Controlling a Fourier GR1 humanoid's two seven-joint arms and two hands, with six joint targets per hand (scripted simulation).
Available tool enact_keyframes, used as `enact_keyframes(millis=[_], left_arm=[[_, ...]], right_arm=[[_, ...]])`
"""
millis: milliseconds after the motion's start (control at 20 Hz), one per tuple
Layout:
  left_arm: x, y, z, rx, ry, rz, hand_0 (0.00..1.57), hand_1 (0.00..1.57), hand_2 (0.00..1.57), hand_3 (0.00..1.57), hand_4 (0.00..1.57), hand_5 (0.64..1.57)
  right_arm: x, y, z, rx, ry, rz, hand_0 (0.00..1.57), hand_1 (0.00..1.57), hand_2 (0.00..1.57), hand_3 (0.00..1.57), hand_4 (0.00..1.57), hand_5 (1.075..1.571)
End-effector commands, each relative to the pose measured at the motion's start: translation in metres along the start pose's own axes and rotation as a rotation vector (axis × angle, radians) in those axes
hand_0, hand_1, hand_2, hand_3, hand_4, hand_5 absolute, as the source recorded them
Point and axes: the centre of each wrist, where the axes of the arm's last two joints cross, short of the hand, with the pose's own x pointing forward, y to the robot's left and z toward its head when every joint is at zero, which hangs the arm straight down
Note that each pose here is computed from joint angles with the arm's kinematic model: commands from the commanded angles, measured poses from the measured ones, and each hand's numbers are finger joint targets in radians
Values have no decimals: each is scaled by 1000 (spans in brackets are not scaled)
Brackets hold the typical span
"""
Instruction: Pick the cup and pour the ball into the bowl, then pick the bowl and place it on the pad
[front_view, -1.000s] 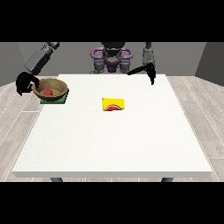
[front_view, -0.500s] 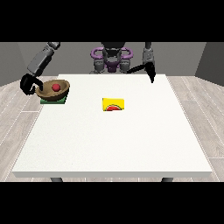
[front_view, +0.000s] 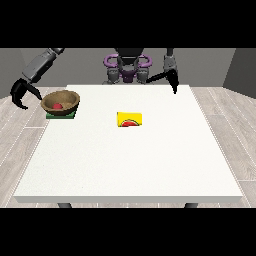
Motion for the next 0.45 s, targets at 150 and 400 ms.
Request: enact_keyframes(millis=[150,400], left_arm=[[8,0,7,9,18,1,0,0,0,0,0,1569],[-21,-13,14,-16,121,15,0,0,0,0,0,1569]], right_arm=[[19,-8,-2,21,21,28,0,0,325,238,0,1495],[75,-30,-2,109,-8,-22,0,0,189,288,0,1503]])
